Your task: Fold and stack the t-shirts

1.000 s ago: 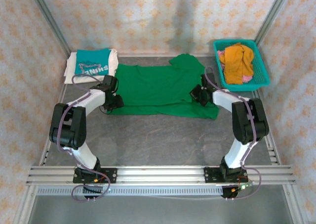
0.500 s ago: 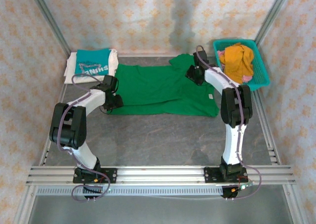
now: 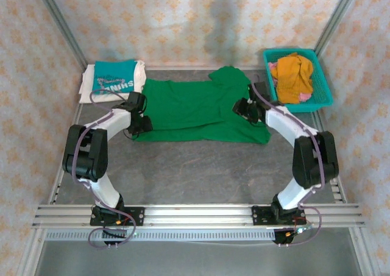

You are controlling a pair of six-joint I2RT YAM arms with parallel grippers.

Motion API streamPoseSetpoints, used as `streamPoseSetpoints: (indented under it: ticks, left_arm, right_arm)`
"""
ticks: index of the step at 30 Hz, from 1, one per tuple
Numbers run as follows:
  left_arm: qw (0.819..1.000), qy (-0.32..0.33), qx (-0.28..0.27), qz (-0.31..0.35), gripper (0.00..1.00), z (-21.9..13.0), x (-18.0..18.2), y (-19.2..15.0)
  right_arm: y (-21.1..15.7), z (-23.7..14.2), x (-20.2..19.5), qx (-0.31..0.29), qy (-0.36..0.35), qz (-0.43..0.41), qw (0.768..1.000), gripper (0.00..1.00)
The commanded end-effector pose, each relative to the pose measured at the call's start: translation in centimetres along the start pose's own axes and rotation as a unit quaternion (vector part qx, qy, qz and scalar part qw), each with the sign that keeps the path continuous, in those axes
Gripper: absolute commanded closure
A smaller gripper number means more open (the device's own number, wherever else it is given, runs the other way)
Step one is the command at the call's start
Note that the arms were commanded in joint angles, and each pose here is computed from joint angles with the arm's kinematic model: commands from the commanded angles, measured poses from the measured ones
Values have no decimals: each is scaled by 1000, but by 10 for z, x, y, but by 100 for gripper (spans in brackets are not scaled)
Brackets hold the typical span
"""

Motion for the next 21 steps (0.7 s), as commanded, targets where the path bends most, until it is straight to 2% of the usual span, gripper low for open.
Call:
streamPoseSetpoints:
  ticks: [1,9,11,21]
  left_arm:
    - [1000,2,-5,5,58,1,-3,13]
    - [998,39,-25,-39,57,-4,13,22]
    - [997,45,-31,-48,52,-4,18,23]
    - [996,62,-25,-58,52,12,24,30]
  right_arm:
    - [-8,0,-7,-23,8,1,1000,60]
    - [-11,-2,-4,-27,28,3,999,60]
    - [-7,-2,0,-30,36,2,999,61]
    - [-1,2,13,-32,68,0,997,61]
Point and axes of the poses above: each hand's point on the last joint's axis, 136 mm out from that joint toward the fingers, its own z axis out along the fingers, its own x axis along the line the jaws close on, y = z × x, the point moved 3 cm from there along -z, back along the fingers, and after that the axes turned 4 degrees about -z, right-handed, at the moved point
